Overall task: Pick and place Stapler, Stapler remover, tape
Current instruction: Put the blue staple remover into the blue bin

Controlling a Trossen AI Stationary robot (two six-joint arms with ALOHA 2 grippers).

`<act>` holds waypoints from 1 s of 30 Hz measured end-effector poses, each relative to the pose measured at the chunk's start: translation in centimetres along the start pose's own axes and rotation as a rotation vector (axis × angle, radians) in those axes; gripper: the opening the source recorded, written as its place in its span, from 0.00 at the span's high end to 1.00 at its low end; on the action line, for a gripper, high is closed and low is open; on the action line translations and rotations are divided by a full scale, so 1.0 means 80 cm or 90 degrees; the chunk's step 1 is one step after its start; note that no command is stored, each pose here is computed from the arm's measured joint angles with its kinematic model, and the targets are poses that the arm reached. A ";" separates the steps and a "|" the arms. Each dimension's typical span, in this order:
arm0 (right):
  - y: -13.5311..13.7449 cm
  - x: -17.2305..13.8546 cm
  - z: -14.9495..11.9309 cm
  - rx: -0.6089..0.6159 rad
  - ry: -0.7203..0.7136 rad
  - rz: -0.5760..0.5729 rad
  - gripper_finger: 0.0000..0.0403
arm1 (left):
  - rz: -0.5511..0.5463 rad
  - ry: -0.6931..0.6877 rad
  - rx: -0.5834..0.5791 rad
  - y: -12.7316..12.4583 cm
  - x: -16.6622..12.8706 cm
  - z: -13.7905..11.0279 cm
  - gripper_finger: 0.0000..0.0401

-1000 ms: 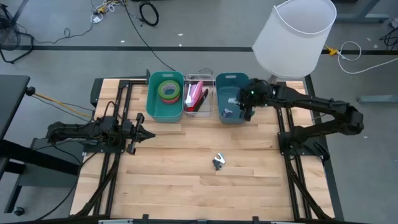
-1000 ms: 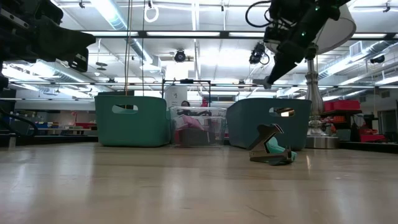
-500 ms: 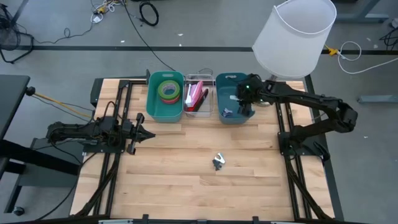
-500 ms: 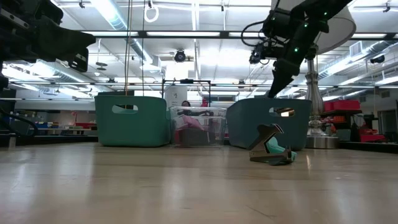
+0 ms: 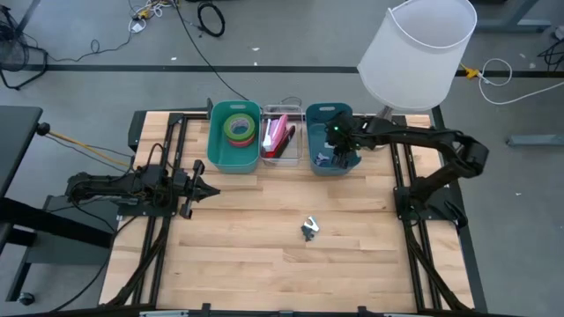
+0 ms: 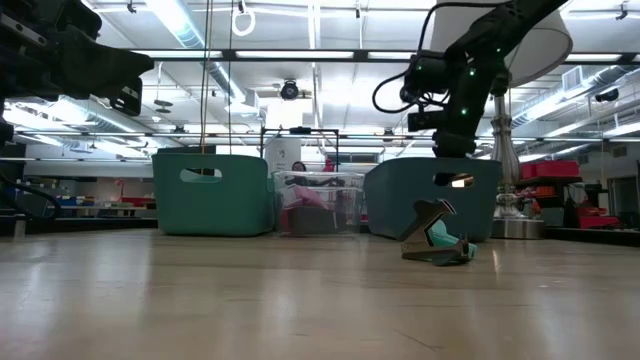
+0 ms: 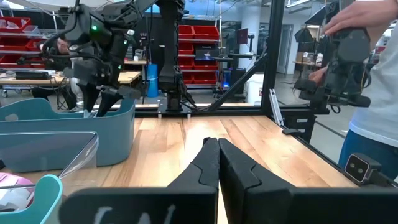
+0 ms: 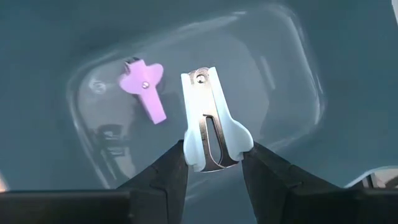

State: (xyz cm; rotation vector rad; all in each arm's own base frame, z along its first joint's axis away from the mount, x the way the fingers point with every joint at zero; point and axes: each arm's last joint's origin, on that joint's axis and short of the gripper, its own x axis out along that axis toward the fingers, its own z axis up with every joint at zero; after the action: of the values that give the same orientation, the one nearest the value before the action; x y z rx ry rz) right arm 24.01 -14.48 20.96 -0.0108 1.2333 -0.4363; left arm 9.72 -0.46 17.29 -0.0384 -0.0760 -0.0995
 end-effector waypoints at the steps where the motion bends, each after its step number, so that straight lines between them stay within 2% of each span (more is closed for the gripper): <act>1: 0.000 0.002 0.000 0.000 0.003 -0.003 0.64 | 0.000 0.000 0.000 0.000 0.000 0.000 0.99; 20: 0.000 0.003 0.001 0.001 0.001 -0.009 0.63 | 0.000 0.000 0.000 0.000 0.000 0.000 0.99; 30: -0.001 0.003 0.002 0.013 -0.005 -0.011 0.44 | 0.000 0.000 0.000 0.000 0.000 0.000 0.99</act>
State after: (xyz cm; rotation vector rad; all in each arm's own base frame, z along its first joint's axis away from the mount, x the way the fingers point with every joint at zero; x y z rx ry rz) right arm 24.23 -14.66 20.82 -0.0050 1.2213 -0.4635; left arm 9.72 -0.46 17.29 -0.0384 -0.0760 -0.0995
